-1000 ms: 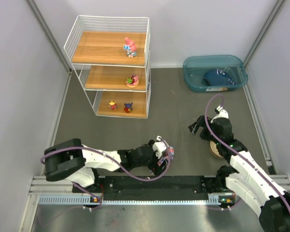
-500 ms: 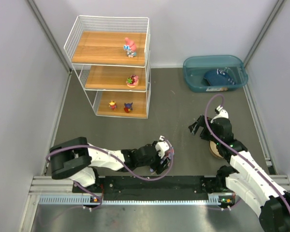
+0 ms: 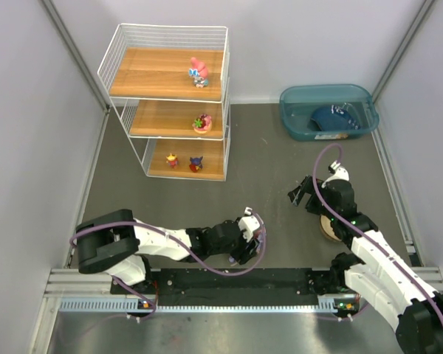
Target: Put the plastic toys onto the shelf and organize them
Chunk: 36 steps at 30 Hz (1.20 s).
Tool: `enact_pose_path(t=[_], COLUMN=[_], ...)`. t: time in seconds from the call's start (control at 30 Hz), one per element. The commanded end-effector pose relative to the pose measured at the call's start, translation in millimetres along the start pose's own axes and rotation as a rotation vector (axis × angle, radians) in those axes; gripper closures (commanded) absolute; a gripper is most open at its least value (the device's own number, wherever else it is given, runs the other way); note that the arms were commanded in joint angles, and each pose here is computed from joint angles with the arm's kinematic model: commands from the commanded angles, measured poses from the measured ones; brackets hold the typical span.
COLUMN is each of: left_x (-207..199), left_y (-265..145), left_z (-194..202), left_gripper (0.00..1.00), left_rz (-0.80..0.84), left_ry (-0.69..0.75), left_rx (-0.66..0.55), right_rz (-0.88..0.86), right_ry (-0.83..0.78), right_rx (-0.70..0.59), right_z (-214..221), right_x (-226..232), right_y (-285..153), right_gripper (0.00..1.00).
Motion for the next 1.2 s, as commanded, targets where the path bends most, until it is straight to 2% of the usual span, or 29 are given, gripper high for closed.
enact_pose_path(t=[0.0, 0.5, 0.9, 1.17], left_x=[-9.2, -17.5, -11.6, -0.9], left_y=[-2.4, -44.0, -106.0, -151.0], left_z=[-22.5, -57.1, -92.9, -131.9], left_gripper=[1.0, 1.0, 1.0, 1.0], left_rz=[0.019, 0.028, -0.044, -0.145], left_ry=[-0.01, 0.024, 0.02, -0.001], left_rx=[-0.058, -0.154, -0.246, -0.383], right_rz=[-0.015, -0.016, -0.017, -0.019], right_ry=[-0.014, -0.014, -0.012, -0.015], right_rx=[-0.031, -0.038, -0.039, -0.043], right_z=[-6.5, -8.2, -8.5, -9.6], right_x=[4.3, 5.0, 5.2, 5.8], right_y=[-1.1, -2.2, -1.9, -1.9], right_gripper=[0.03, 0.03, 0.03, 0.03])
Point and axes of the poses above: each gripper's point midway between its finger pads, its own y axis out along the fingers, its own x axis along the line the jaws close on, z = x × y, the point moved 4 cm from there along -y, back along the fingers, and after that the axes turned 2 degrees about -y, right-handed, at the moved point
